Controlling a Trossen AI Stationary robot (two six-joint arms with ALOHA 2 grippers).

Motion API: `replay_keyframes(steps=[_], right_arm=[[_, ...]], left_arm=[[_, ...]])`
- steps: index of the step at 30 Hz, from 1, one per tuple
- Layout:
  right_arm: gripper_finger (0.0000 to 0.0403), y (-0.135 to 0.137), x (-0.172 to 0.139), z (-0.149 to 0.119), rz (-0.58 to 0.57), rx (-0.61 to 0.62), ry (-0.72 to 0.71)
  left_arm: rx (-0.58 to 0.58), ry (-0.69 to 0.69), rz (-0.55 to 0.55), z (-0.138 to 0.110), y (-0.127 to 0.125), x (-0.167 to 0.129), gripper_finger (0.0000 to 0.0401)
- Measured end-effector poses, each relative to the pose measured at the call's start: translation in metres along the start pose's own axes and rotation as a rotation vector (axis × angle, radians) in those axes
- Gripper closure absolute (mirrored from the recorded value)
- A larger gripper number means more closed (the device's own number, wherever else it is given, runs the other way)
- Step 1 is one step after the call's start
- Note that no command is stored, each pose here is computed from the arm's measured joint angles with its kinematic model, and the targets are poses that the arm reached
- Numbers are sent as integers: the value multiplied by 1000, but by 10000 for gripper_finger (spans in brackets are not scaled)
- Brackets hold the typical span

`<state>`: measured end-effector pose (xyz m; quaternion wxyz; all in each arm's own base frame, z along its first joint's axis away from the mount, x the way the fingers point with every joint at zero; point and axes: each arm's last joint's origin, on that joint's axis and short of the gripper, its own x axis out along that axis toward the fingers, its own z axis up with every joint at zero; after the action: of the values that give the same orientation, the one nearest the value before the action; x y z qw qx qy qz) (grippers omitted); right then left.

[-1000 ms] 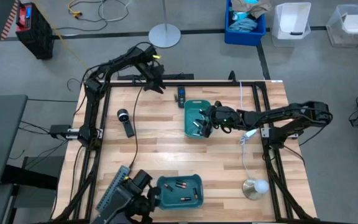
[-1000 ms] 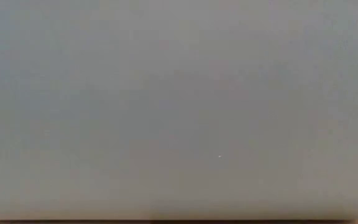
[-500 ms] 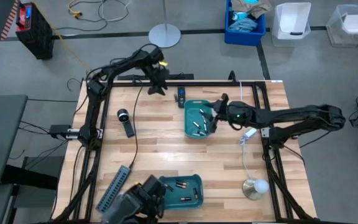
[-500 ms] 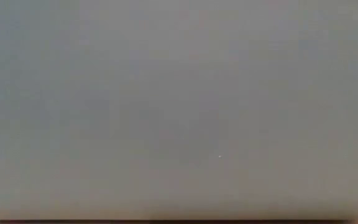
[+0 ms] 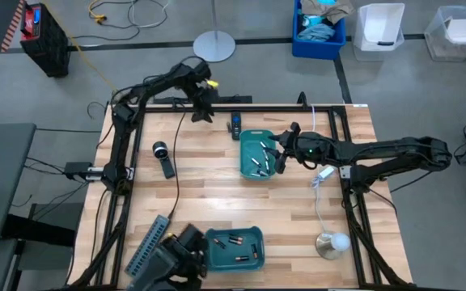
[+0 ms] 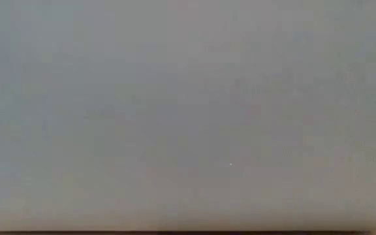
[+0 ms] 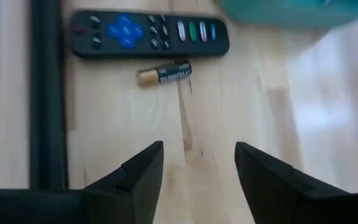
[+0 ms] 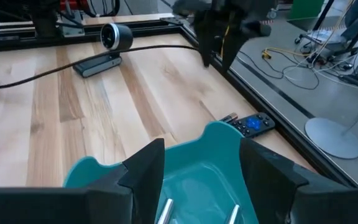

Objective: Sort batteries
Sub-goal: Put the black battery into the blue bin

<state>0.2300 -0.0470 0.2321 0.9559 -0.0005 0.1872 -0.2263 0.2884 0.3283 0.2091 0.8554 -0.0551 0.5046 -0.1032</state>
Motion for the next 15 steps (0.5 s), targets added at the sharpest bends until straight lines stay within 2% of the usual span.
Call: replay_keyframes(steps=[5,11,15], right_arm=[[182,0,0,-1,0,-4,14],[182,0,0,-3,0,-8,27],[182,0,0,-3,0,-7,27]], left_arm=[[-100,-146,-38,-22,17,-23,261],[-83,-204,-28,-24,23,-27,380],[-58,-312,-10,-22,28,-26,399]])
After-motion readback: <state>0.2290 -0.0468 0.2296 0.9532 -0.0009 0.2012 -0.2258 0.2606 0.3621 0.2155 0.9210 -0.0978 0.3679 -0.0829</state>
